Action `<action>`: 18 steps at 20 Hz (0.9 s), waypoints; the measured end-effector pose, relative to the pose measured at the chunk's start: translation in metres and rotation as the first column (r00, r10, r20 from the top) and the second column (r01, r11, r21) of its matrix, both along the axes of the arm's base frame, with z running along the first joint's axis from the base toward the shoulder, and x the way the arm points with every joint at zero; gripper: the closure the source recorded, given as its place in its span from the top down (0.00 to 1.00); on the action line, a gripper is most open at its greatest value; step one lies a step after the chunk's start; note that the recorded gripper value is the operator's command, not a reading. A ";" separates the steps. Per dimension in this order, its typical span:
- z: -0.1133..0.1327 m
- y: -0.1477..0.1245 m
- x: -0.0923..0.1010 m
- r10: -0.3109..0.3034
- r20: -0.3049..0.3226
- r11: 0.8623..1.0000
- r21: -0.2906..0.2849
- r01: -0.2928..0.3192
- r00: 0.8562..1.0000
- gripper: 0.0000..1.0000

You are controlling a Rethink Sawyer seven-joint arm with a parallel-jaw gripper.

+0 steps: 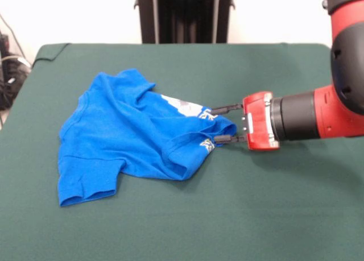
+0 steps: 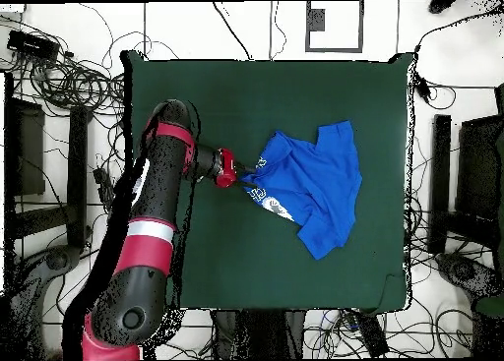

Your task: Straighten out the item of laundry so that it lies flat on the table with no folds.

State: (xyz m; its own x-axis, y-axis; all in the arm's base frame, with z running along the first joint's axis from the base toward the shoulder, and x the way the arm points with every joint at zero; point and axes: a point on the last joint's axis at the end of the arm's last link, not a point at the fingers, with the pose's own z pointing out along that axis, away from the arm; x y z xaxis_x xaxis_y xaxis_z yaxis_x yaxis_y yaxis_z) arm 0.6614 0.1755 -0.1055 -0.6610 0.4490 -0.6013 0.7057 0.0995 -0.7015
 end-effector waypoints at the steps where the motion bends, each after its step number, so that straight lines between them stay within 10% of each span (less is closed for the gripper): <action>1: -0.001 0.001 0.001 -0.003 0.000 1.000 -0.005 0.003 1.000 1.00; 18: 0.005 0.053 -0.004 0.027 0.010 0.998 -0.057 -0.026 1.000 1.00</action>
State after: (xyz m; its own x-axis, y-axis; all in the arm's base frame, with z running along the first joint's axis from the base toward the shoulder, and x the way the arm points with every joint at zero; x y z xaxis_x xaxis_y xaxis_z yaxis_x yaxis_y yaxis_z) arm 0.6578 0.2285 -0.1001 -0.6657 0.3963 -0.6322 0.7108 0.0788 -0.6990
